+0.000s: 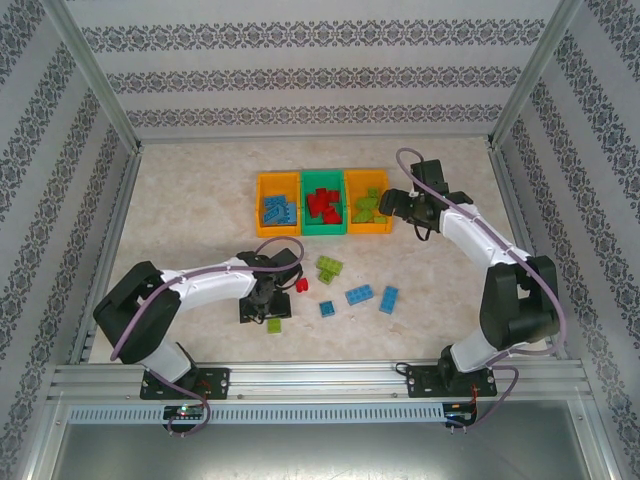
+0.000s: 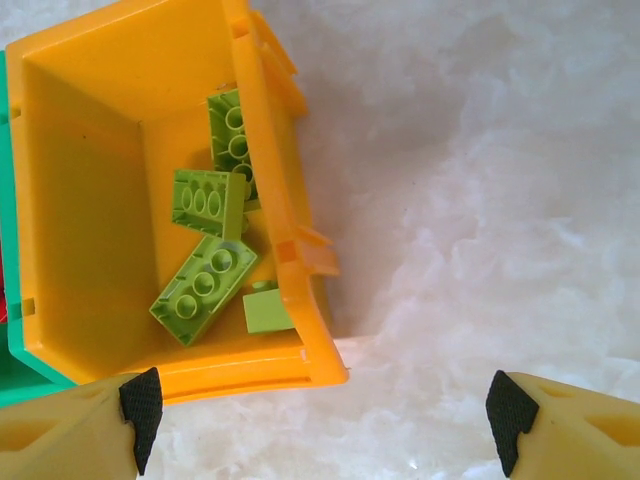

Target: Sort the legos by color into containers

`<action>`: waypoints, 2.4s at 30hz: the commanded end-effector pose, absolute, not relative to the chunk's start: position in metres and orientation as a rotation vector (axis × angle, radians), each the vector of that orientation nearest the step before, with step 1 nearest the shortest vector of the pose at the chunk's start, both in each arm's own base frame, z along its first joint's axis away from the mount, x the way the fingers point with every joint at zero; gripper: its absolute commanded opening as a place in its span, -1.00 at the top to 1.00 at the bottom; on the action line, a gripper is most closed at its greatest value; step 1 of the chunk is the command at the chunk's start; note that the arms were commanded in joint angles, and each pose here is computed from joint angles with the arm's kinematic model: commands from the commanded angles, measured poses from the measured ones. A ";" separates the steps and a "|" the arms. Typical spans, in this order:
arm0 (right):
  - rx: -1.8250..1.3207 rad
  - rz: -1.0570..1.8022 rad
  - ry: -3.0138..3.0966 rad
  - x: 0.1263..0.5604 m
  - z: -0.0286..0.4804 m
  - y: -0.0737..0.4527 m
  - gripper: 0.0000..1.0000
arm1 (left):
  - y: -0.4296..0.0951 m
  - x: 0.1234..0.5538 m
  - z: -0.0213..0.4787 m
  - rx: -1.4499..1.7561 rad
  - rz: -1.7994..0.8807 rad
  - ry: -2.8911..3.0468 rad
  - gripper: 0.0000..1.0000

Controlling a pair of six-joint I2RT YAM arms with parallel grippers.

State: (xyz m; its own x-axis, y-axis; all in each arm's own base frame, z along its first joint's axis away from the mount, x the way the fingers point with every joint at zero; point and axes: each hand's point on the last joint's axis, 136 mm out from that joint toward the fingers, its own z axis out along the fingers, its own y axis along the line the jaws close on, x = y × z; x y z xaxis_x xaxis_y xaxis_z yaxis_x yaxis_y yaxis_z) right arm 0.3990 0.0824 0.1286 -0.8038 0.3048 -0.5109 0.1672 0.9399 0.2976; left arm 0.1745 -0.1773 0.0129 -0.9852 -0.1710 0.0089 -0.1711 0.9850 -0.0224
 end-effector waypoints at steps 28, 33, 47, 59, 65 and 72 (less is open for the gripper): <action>0.414 0.290 2.507 0.380 0.122 0.044 -0.76 | -0.231 0.212 0.054 0.041 0.123 -3.226 0.33; 0.420 0.283 2.528 0.371 0.114 0.042 -0.76 | -0.260 0.234 0.085 -0.052 0.259 -3.277 0.33; 0.599 0.390 2.595 0.311 0.085 0.054 -0.74 | -0.363 0.377 0.156 -0.381 0.560 -3.471 0.32; 0.731 0.411 2.716 0.255 0.058 0.079 -0.67 | -0.389 0.474 0.150 -0.332 0.753 -3.566 0.32; 0.740 0.396 2.751 0.238 0.050 0.095 -0.61 | -0.397 0.495 0.140 -0.302 0.837 -3.590 0.25; 0.744 0.354 2.807 0.222 0.039 0.105 -0.53 | -0.398 0.508 0.134 -0.223 0.870 -3.619 0.12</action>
